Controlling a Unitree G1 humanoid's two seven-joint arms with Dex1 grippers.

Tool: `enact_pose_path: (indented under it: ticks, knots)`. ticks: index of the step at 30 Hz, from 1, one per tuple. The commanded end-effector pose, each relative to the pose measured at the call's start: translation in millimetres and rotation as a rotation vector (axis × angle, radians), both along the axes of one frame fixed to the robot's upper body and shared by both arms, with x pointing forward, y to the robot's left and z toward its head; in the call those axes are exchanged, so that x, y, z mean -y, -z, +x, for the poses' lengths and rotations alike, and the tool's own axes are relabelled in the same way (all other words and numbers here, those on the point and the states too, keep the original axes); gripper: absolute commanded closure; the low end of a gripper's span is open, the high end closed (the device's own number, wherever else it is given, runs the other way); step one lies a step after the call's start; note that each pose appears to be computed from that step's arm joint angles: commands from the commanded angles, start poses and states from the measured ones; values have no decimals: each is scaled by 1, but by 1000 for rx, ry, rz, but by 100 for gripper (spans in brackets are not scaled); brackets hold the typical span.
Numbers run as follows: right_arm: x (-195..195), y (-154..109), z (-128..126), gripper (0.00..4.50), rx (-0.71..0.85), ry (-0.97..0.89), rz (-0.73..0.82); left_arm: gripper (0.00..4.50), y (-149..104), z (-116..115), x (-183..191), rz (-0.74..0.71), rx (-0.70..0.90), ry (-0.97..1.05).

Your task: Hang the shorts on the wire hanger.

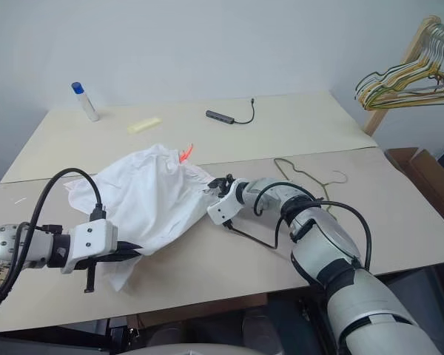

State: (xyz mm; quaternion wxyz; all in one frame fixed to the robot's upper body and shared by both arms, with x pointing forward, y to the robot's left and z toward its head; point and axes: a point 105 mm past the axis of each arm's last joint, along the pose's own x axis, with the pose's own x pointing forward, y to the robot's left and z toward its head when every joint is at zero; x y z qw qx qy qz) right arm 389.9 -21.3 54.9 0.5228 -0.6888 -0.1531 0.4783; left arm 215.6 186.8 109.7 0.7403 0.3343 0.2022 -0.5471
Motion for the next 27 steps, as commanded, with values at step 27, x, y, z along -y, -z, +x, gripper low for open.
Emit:
enact_pose_path:
  ticks: [27]
  knots:
    - [122,-49,-90,448,-136,268,45,450,-3,103,-44,311,266,85]
